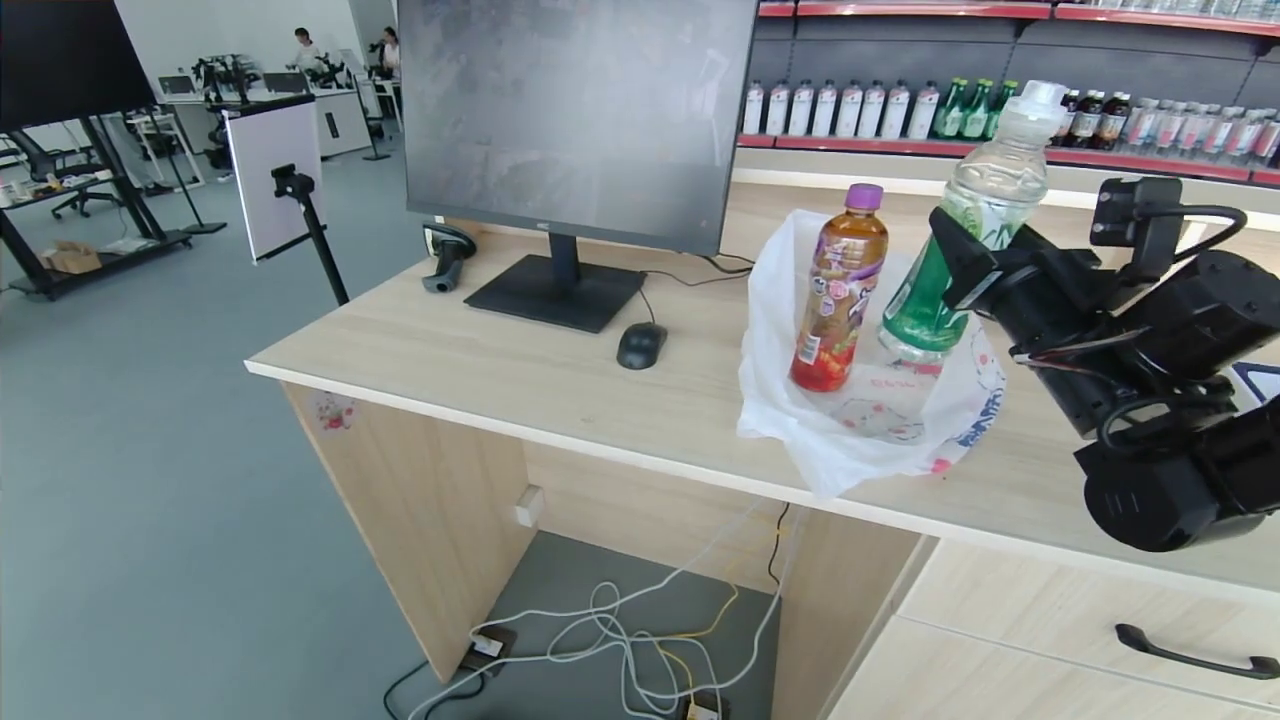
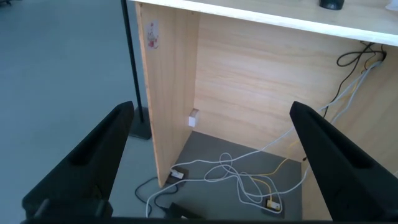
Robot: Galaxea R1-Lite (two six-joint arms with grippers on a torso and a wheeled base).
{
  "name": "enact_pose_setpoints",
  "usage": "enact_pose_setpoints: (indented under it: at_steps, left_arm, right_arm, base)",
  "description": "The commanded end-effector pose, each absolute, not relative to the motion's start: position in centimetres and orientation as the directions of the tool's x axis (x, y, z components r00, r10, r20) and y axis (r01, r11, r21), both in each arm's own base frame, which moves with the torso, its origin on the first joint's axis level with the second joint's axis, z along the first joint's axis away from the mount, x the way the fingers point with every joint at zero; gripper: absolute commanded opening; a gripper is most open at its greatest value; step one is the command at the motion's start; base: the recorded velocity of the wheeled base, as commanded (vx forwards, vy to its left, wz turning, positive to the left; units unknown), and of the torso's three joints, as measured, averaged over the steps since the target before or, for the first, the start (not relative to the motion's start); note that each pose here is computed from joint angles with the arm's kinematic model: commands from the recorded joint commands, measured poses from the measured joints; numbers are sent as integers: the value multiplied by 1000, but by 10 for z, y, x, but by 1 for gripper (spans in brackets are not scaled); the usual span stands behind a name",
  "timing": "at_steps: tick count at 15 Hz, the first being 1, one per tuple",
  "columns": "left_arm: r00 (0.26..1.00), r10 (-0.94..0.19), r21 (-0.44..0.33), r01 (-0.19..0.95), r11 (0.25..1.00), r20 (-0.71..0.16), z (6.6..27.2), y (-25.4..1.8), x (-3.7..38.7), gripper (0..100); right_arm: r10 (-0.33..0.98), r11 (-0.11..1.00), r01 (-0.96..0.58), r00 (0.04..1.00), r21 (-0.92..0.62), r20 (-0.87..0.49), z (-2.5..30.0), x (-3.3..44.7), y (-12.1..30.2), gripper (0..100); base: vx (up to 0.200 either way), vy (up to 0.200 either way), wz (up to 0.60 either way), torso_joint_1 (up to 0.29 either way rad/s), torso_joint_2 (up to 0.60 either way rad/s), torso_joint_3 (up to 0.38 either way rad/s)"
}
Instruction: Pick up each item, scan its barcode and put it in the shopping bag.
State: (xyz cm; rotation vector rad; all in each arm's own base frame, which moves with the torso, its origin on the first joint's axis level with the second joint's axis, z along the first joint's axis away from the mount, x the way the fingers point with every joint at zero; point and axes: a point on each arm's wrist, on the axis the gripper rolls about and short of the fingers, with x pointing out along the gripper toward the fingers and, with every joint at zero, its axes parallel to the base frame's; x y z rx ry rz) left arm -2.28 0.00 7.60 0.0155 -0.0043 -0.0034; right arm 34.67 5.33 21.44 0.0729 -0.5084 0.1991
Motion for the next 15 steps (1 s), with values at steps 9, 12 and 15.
enact_pose_setpoints:
  at_steps: [9, 12, 15]
  left_arm:
    - [1000, -3, 15, 3, 1000, 6, 76, 0, -23, 100]
    - [1000, -3, 15, 3, 1000, 5, 76, 0, -23, 100]
    - [1000, -3, 15, 3, 1000, 6, 76, 0, -23, 100]
  right_arm:
    - [144, 987, -162, 921, 18, 362, 150, 396, 42, 0]
    - [145, 987, -160, 930, 17, 338, 141, 397, 43, 0]
    - [147, 987, -161, 933, 16, 328, 137, 399, 43, 0]
  base:
    - [0, 0, 0, 0, 0, 0]
    - [0, 0, 0, 0, 0, 0]
    - [0, 0, 0, 0, 0, 0]
